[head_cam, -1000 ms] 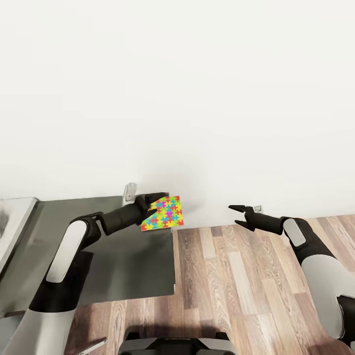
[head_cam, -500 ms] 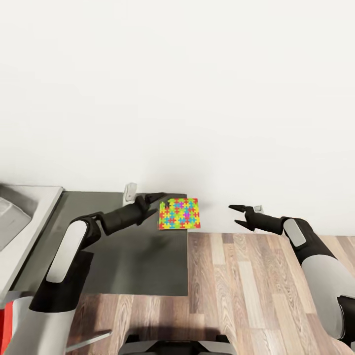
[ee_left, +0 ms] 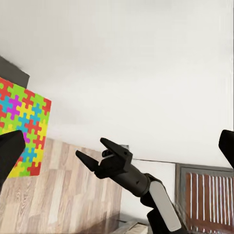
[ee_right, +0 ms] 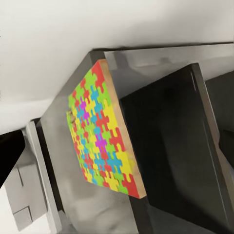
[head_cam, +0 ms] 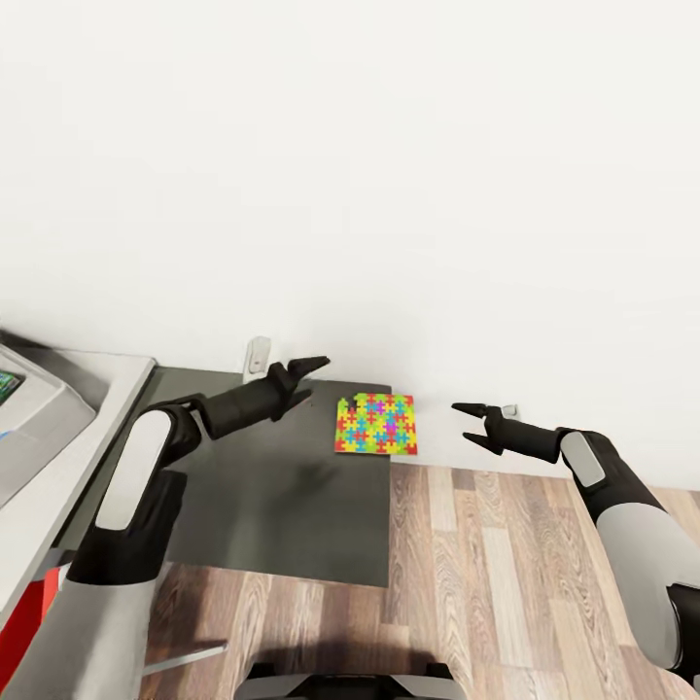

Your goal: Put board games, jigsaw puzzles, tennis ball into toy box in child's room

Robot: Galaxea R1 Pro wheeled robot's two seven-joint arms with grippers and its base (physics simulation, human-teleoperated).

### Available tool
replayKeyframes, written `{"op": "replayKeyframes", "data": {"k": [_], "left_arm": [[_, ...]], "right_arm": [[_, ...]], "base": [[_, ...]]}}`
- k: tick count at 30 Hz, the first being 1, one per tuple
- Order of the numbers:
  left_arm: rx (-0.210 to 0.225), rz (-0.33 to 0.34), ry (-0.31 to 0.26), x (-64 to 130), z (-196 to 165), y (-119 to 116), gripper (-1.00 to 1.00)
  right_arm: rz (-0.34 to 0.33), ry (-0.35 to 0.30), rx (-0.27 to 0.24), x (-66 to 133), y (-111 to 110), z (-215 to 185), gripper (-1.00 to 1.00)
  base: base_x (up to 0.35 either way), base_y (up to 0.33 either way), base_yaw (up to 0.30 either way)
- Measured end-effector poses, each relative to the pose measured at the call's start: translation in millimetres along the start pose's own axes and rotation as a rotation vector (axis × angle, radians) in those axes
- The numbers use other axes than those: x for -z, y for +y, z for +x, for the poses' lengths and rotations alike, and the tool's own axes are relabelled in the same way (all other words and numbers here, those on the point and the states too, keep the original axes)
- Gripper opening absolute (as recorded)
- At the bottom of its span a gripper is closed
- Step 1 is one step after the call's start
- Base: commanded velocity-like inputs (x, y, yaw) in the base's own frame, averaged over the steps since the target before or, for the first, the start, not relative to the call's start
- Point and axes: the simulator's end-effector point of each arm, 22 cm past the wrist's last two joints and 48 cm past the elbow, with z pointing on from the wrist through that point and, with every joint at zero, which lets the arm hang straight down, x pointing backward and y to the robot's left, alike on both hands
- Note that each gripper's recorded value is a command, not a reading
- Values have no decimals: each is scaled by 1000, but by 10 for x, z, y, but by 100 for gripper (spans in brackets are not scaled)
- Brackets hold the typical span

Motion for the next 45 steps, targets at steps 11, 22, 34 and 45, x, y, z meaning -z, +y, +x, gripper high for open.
{"op": "replayKeyframes", "data": {"k": [11,22,34,45], "left_arm": [[2,10,40,-210,-369,-620,100],[30,-37,113,-272,-361,-870,100],[36,-50,131,-283,-347,-920,100],[39,-56,137,-291,-340,-913,100]], "right_arm": [[12,-19,2,133,-56,-109,100],[32,-39,5,287,-133,-230,100],[49,-49,2,364,-197,-282,100],[53,-40,-9,373,-226,-266,100]], "base": [[0,0,24],[0,0,5],[0,0,1],[0,0,0]]}}
